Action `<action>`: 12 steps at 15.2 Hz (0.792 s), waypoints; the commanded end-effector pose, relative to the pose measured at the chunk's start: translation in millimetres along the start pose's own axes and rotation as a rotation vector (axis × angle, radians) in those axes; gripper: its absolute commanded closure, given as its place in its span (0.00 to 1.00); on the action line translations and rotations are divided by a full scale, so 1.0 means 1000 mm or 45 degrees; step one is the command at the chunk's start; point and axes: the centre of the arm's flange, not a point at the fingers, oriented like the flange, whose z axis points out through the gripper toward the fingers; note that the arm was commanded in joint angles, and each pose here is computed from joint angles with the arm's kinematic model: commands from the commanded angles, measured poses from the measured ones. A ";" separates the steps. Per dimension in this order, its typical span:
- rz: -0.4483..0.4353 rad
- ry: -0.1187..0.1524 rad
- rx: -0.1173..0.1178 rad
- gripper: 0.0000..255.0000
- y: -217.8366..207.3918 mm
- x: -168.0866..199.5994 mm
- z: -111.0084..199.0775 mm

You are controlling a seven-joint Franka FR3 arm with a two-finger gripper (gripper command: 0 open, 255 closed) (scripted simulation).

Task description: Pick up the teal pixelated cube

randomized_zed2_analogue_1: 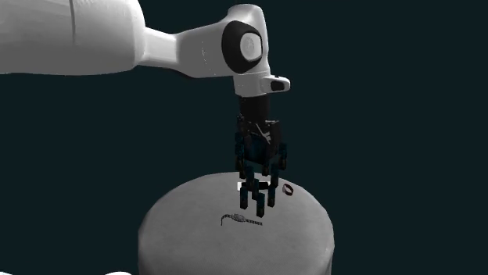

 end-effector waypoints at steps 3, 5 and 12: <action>-0.002 0.023 0.023 0.00 -0.048 0.012 0.000; -0.004 0.034 0.033 0.00 -0.072 0.017 -0.001; -0.007 0.052 0.051 0.00 -0.112 0.024 0.012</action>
